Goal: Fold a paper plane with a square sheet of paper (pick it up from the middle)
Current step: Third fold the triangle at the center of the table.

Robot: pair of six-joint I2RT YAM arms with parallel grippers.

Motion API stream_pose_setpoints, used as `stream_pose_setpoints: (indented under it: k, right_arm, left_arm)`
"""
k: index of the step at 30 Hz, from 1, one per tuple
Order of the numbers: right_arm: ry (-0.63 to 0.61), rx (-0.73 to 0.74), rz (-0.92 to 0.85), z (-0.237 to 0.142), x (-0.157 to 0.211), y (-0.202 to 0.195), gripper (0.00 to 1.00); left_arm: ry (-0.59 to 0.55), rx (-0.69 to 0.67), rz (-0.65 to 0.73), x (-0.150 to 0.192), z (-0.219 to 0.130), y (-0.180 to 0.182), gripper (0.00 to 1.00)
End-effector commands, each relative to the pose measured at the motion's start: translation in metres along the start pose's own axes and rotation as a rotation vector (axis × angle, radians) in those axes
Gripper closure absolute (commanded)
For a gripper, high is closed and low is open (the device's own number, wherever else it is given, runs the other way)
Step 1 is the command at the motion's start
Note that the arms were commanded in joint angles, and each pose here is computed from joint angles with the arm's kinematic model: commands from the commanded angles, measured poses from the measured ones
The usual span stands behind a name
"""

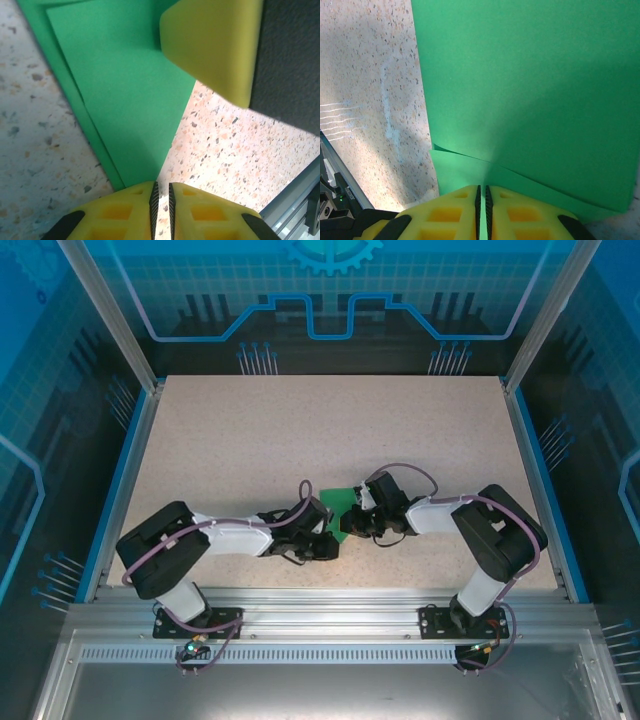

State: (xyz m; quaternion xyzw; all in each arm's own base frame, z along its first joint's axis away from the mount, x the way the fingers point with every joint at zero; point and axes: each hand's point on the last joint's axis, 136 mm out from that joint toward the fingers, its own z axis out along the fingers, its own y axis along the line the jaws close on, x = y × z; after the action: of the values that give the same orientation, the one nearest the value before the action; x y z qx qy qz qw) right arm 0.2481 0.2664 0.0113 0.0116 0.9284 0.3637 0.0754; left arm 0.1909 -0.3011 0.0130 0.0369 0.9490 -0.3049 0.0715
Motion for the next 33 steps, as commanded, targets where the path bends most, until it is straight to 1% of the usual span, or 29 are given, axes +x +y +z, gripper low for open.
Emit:
stream_pose_setpoints:
  k: [1, 6, 9, 13, 16, 20, 22, 27, 33]
  right_arm:
    - [0.020, 0.076, 0.018, 0.010, 0.006, -0.021, 0.86]
    - [0.022, 0.064, 0.012, 0.009, 0.004, -0.017, 0.86]
    - [0.027, 0.039, 0.003, 0.008, 0.003, -0.009, 0.85]
    - [0.008, 0.001, -0.030, -0.002, -0.004, 0.011, 0.83]
    - [-0.012, -0.007, -0.058, -0.015, -0.010, 0.025, 0.82]
    - [-0.069, 0.019, -0.089, -0.040, -0.019, 0.034, 0.76]
    - [-0.102, 0.049, -0.090, -0.054, -0.021, 0.030, 0.72]
    - [-0.166, 0.073, -0.033, -0.084, -0.022, 0.005, 0.66]
    - [-0.171, 0.082, 0.003, -0.092, -0.015, -0.014, 0.64]
  left_arm:
    - [0.130, -0.135, -0.067, 0.042, -0.005, 0.044, 0.81]
    - [0.131, -0.148, -0.067, 0.052, -0.019, 0.052, 0.81]
    - [0.094, -0.138, -0.062, 0.049, -0.032, 0.049, 0.80]
    - [0.004, -0.097, -0.058, 0.030, -0.054, 0.036, 0.79]
    - [-0.066, -0.063, -0.044, 0.009, -0.070, 0.022, 0.77]
    - [-0.123, -0.027, -0.021, -0.018, -0.081, 0.003, 0.77]
    - [-0.139, -0.022, -0.014, -0.029, -0.083, -0.003, 0.77]
    - [-0.149, 0.040, -0.006, -0.048, -0.078, -0.025, 0.77]
    - [-0.103, 0.080, 0.022, -0.056, -0.064, -0.040, 0.78]
